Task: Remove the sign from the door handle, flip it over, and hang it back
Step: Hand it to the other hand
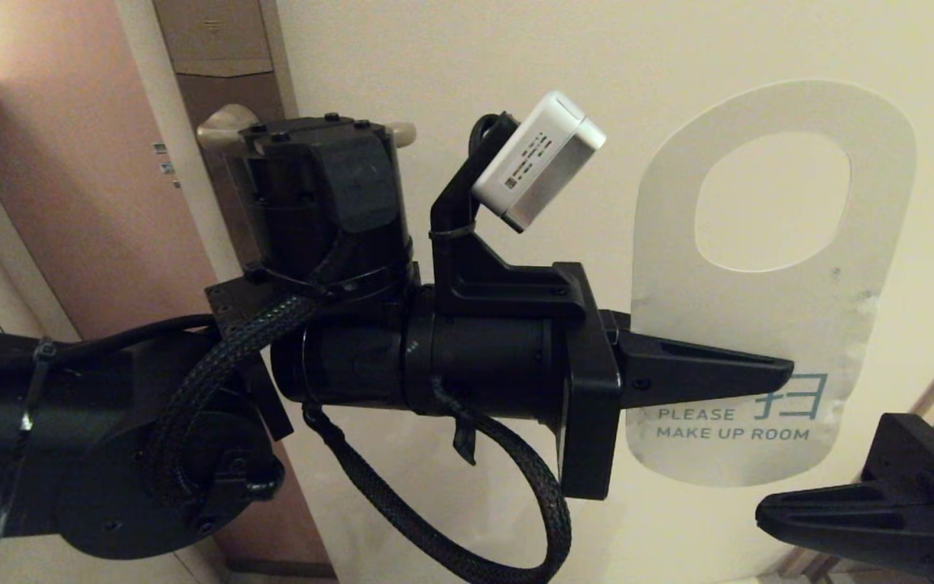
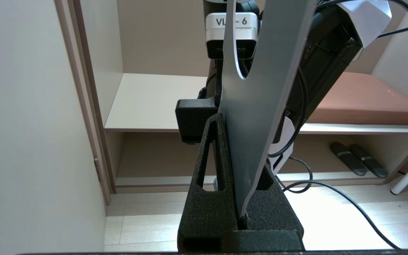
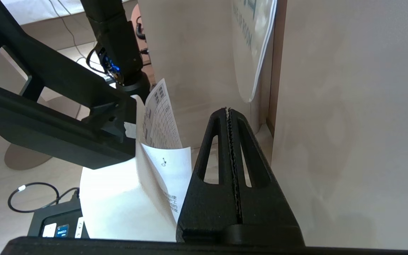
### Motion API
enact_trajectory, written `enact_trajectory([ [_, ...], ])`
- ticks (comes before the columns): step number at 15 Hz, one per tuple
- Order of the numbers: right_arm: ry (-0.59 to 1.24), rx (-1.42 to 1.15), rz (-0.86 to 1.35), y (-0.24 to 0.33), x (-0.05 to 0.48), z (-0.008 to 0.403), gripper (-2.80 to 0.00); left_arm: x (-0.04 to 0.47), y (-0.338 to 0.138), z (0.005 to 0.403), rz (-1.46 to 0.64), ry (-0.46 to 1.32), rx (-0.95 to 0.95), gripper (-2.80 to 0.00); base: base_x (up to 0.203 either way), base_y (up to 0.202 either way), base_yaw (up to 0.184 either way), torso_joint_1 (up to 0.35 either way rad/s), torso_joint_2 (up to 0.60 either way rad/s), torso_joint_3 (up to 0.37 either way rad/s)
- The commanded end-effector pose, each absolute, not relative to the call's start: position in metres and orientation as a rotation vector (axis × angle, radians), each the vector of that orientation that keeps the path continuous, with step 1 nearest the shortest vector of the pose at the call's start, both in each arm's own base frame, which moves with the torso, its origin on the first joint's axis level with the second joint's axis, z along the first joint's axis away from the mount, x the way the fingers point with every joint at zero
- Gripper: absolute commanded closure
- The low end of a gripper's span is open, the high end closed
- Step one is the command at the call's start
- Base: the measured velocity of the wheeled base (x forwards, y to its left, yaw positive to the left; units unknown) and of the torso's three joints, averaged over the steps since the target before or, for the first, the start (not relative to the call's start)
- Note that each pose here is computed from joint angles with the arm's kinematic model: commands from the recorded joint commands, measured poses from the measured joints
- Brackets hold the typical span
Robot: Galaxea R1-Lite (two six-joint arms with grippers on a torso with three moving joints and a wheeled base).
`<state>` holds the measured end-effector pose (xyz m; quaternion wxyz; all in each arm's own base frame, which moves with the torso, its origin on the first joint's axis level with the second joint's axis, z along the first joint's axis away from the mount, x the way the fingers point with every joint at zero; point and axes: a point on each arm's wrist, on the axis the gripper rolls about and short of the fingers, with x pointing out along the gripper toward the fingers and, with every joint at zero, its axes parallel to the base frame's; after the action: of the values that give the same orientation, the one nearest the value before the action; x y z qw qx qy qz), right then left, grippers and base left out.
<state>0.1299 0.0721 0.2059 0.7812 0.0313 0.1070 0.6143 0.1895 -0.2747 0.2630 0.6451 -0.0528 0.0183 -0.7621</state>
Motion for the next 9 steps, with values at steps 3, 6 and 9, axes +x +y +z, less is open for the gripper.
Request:
enact_trajectory([
  [3,0.224,0.063,1.334,0.0718,0.1288,0.2058,0.0,0.1882,-0.2744,0.264,-1.742,0.035,-0.12,0.0,0.0,0.0,0.0,0.0,0.0,0.0],
  [6,0.22,0.06,1.333,0.0715,0.1286,0.2063,-2.8,0.1866,-0.275,0.2645,-1.747,0.034,-0.12,0.0,0.0,0.0,0.0,0.0,0.0,0.0],
  [9,0.219,0.059,1.334,0.072,0.1293,0.2068,-2.8,0.1835,-0.2757,0.266,-1.756,0.03,-0.121,0.0,0.0,0.0,0.0,0.0,0.0,0.0],
])
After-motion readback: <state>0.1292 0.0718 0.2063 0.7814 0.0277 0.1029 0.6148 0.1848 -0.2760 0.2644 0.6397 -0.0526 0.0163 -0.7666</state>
